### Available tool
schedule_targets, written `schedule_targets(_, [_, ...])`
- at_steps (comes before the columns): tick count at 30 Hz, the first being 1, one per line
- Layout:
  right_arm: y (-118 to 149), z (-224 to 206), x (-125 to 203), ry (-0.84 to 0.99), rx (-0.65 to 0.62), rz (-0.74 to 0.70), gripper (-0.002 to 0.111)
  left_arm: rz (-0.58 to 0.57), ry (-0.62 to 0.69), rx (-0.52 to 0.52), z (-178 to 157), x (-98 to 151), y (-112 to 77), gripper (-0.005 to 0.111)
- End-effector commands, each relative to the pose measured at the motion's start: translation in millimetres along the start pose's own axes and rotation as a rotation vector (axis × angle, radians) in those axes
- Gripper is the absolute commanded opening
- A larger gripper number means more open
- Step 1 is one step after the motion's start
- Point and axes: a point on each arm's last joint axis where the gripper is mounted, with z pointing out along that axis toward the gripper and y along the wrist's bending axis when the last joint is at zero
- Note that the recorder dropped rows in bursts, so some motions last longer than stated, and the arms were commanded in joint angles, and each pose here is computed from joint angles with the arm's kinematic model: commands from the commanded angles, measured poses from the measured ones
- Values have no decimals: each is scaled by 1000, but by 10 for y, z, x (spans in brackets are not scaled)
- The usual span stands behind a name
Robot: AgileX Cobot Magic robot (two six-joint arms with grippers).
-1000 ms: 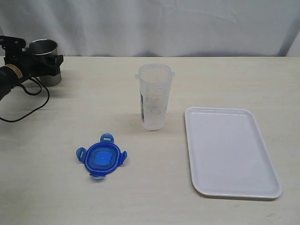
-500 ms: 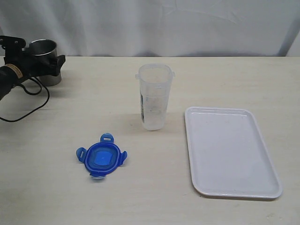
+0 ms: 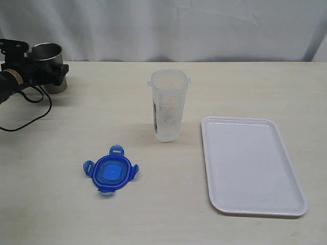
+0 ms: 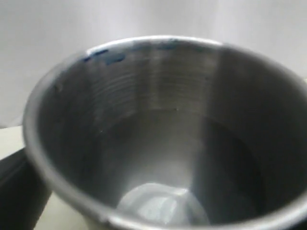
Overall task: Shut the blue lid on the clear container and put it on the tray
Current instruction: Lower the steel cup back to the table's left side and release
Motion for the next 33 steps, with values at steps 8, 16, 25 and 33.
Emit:
schedule_targets(8, [-1, 1, 8, -3, 0, 7, 5, 9, 16, 109, -47, -154, -95, 105])
schedule_targets(16, [-1, 1, 8, -3, 0, 7, 5, -53, 25, 92, -73, -137, -10, 105])
schedule_targets(25, [-1, 1, 8, -3, 0, 7, 5, -60, 44, 97, -109, -108, 68, 105])
schedule_targets(33, [-1, 1, 8, -3, 0, 7, 5, -74, 65, 120, -254, -38, 74, 105])
